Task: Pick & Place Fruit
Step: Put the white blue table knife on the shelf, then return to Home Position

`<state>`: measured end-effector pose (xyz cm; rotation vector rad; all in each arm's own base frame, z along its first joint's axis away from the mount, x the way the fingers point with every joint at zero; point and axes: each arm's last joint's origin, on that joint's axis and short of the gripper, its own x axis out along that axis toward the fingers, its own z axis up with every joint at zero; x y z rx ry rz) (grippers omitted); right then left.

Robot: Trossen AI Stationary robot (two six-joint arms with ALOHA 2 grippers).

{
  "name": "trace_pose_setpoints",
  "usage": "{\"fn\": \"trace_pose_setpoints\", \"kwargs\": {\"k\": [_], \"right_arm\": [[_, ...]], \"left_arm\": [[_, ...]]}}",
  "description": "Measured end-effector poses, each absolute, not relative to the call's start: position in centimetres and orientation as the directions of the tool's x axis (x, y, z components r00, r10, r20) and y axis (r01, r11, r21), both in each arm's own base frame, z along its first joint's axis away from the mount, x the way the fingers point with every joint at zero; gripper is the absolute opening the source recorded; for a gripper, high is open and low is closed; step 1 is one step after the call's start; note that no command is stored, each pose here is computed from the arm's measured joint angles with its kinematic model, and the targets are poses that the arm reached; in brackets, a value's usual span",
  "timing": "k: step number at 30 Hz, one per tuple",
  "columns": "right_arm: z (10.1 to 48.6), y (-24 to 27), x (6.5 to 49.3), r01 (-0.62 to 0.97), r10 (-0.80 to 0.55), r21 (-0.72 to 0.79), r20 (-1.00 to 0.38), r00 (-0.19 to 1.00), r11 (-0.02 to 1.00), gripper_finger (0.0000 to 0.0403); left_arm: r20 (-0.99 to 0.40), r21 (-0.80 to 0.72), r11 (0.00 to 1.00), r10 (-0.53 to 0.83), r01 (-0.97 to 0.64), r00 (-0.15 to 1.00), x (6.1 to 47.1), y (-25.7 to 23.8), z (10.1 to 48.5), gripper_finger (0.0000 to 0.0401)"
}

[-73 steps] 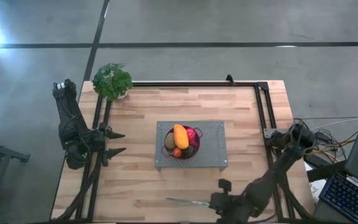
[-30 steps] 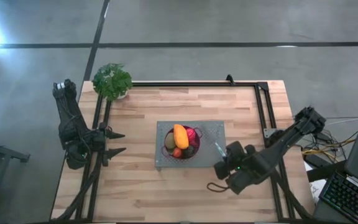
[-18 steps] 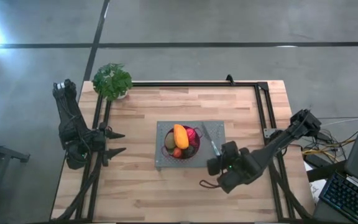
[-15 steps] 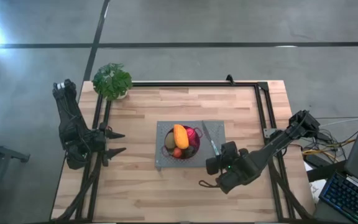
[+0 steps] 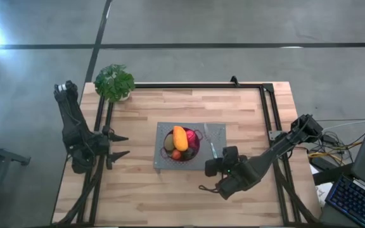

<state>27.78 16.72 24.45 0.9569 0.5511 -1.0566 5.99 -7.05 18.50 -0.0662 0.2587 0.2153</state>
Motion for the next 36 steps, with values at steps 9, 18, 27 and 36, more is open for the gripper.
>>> {"fn": "trace_pose_setpoints", "kwargs": {"k": [9,18,27,36], "right_arm": [[24.5,16.7,27.8,0.906,-0.475,0.391,-0.773,0.420,0.165,0.0063],[24.5,16.7,27.8,0.906,-0.478,0.388,-0.771,0.421,0.172,0.0103],[28.4,15.6,26.1,0.895,-0.458,0.351,-0.771,0.444,0.276,0.0119],[34.3,11.9,21.4,0.806,-0.479,0.195,-0.718,0.505,0.559,0.0061]], "left_arm": [[-0.267,-0.003,0.975,0.212,-0.220,0.940,5.9,-6.9,17.4,0.0291],[-0.276,0.053,0.974,0.226,-0.220,0.934,5.8,-6.5,15.8,0.0291],[-0.278,0.044,0.975,0.221,-0.218,0.935,5.8,-6.5,15.1,0.0291],[-0.278,0.044,0.975,0.221,-0.218,0.935,5.8,-6.5,15.1,0.0291]]}}
